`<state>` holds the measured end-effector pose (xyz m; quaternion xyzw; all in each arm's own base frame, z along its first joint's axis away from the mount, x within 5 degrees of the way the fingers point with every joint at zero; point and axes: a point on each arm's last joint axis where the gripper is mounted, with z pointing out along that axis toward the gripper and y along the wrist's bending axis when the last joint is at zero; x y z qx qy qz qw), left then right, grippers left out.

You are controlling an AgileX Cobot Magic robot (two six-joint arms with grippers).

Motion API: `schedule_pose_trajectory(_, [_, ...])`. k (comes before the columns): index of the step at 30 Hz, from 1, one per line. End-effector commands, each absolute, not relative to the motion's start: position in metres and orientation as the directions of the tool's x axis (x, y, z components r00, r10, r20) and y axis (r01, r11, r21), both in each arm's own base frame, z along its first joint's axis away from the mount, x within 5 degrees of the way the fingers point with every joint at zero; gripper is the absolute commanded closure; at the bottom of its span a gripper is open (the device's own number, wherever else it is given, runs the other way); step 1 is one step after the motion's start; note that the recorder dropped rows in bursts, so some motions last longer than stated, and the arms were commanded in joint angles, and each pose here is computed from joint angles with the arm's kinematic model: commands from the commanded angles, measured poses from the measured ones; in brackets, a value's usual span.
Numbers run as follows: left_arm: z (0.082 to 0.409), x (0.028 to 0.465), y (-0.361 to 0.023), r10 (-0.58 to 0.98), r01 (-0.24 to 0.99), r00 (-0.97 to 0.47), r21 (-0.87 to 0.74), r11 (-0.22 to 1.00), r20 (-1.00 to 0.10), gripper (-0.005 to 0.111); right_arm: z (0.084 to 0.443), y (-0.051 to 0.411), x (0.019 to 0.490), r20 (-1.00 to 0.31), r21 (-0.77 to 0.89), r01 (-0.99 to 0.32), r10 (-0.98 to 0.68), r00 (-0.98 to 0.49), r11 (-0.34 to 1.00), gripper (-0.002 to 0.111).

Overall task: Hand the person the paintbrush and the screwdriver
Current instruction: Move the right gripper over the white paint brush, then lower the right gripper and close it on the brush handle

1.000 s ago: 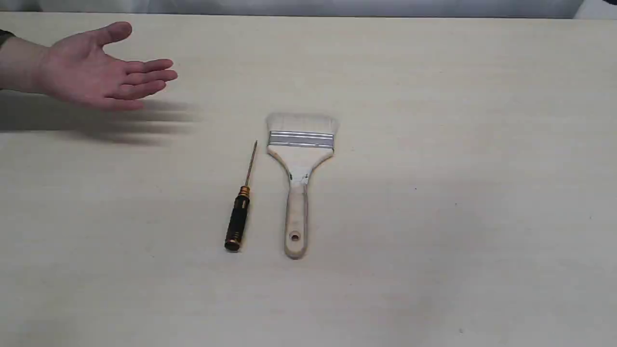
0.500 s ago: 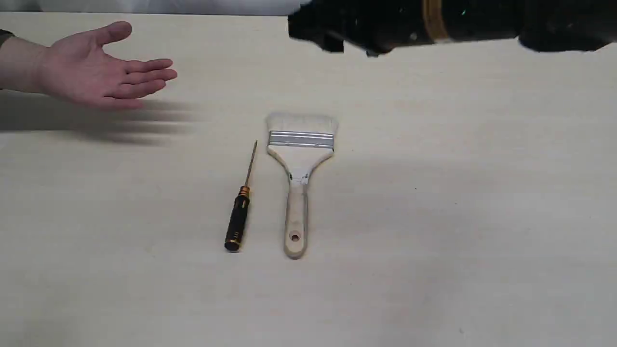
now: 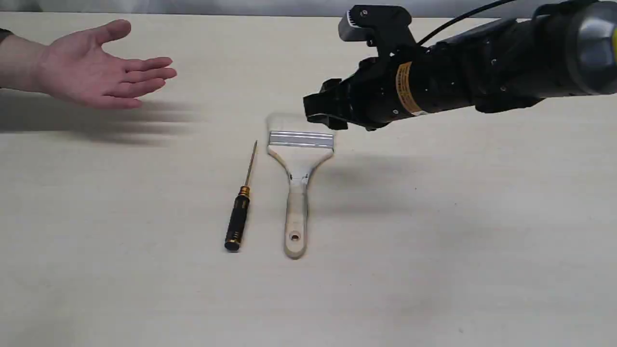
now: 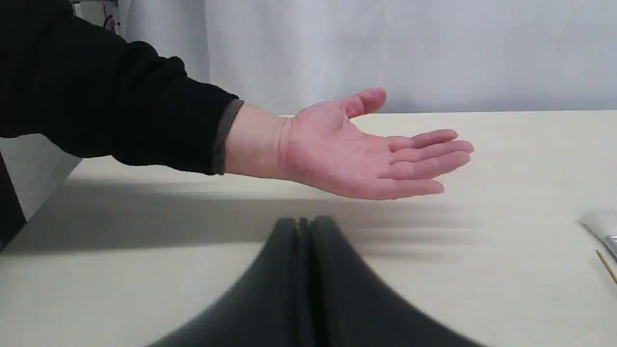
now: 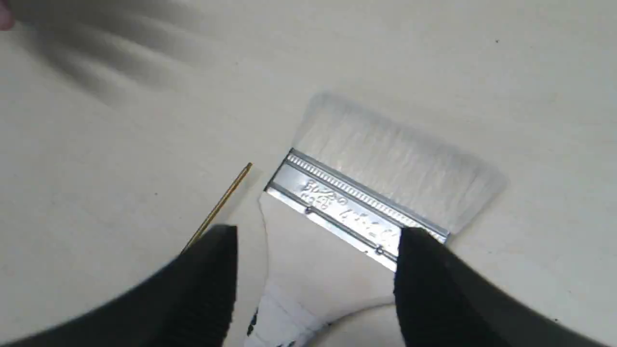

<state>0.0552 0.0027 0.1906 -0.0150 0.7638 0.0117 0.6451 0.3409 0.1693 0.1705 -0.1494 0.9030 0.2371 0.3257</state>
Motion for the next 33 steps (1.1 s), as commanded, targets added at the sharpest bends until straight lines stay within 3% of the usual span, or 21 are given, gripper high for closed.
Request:
schedule_pose_trajectory(1, [0.191,0.055,0.002,-0.009,-0.029,-0.161,-0.004,1.000,-0.987,0.107,0.170,0.168,0.340,-0.677,0.288,-0.463,-0.164,-0.717,0.838,0.057])
schedule_pose_trajectory(6, [0.191,0.055,0.002,-0.011,-0.029,-0.161,-0.006,1.000,-0.987,0.107,0.182,0.188,0.331,-0.752,-0.026,-0.669,-0.455,-0.476,0.743,0.057])
schedule_pose_trajectory(10, [0.191,0.055,0.002,-0.011,-0.029,-0.161,-0.006,1.000,-0.987,0.107,0.207,0.205,0.322,-0.801,-0.143,-0.529,-0.412,-0.435,0.837,0.057])
schedule_pose_trajectory(13, [0.191,0.055,0.002,-0.011,-0.029,-0.161,-0.006,1.000,-0.987,0.107,0.221,0.217,0.315,-0.826,-0.160,-0.506,-0.395,-0.401,0.848,0.057])
schedule_pose_trajectory(21, [0.191,0.055,0.002,-0.011,-0.029,-0.161,-0.006,1.000,-0.987,0.107,0.237,0.229,0.308,-0.808,0.097,-0.344,-0.128,-0.575,0.934,0.057])
schedule_pose_trajectory(29, [0.191,0.055,0.002,-0.011,-0.029,-0.161,-0.006,1.000,-0.987,0.107,0.219,0.230,0.310,-0.600,-0.010,-0.330,-0.270,-0.753,0.944,0.057])
schedule_pose_trajectory(33, [0.191,0.055,0.002,-0.009,-0.029,-0.159,-0.004,1.000,-0.987,0.107,0.215,0.241,0.321,-0.594,0.010,-0.334,-0.263,-0.760,0.942,0.056])
